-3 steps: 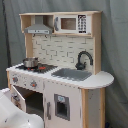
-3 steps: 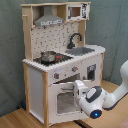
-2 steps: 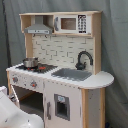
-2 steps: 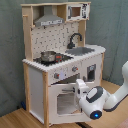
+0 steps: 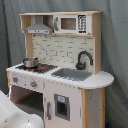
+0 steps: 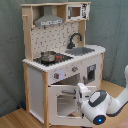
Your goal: Play with the kitchen
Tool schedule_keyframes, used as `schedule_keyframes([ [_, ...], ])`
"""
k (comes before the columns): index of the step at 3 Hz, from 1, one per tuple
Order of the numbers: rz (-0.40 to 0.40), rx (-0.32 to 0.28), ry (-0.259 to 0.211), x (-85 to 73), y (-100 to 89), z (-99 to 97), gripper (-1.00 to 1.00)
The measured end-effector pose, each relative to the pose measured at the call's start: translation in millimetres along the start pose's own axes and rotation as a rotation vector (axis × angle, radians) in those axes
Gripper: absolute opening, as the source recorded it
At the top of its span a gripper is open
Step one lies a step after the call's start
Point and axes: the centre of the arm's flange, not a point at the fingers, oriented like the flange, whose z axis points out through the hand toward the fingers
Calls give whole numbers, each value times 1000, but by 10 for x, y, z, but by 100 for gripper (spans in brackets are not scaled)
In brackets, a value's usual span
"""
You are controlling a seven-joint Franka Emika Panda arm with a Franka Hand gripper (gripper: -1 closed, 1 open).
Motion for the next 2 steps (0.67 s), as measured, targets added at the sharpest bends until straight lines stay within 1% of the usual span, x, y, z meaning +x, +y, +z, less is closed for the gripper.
schedule_keyframes([
  [1, 1, 2, 0, -11, -6, -15, 100],
  [2, 22, 56, 26, 343, -73, -322, 100],
])
